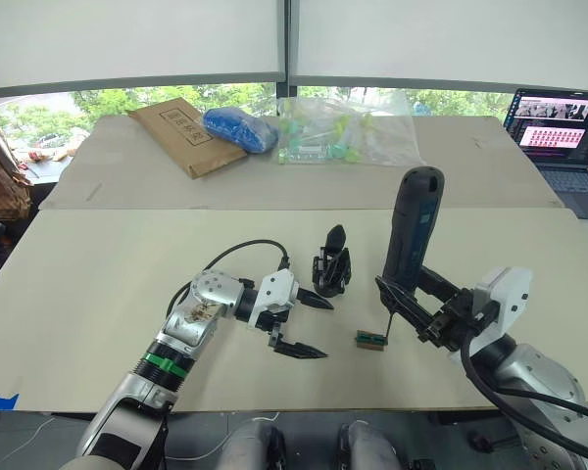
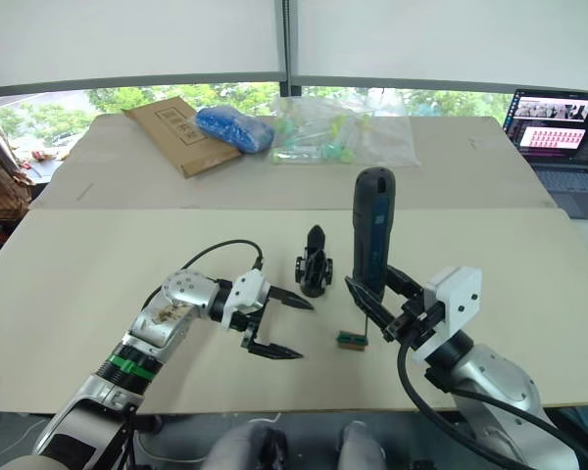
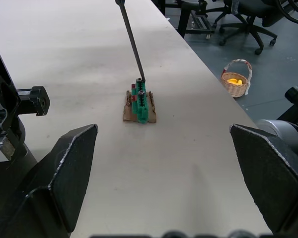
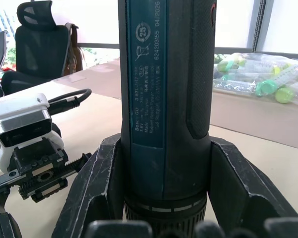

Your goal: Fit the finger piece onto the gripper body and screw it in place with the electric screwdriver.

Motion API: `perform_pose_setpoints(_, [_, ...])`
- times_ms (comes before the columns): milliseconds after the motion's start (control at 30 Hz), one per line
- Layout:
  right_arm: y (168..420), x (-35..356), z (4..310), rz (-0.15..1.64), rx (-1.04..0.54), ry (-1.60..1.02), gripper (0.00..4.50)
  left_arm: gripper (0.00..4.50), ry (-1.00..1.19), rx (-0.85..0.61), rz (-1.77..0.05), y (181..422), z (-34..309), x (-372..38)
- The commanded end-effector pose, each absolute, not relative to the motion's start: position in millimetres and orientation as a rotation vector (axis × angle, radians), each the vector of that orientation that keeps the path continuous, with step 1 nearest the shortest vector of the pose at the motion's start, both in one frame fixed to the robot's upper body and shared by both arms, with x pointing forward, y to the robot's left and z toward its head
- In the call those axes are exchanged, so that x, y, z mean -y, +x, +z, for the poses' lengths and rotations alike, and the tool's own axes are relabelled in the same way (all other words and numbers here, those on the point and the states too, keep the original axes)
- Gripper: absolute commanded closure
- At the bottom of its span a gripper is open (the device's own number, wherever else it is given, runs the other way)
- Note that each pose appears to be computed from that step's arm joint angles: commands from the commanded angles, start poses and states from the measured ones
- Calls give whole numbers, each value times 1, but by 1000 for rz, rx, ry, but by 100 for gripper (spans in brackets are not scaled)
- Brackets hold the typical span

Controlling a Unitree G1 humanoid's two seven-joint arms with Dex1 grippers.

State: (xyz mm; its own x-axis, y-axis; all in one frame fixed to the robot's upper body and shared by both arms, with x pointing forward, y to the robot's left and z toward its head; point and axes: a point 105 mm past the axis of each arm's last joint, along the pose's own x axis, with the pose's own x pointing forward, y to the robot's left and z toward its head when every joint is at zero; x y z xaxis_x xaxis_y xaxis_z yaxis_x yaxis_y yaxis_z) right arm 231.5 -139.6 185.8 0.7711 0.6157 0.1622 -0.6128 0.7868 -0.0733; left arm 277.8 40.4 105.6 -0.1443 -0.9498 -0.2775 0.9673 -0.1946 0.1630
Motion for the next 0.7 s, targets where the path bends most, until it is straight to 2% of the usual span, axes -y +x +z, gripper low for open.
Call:
perform_pose_setpoints(33, [226,135,203,684,276,-36,260,0,379,-21,-1736,278,112,-39])
perform_pose_setpoints(700, [222,139,202,702,263,-32,260,0,378,-17,-1733,279,112,-38])
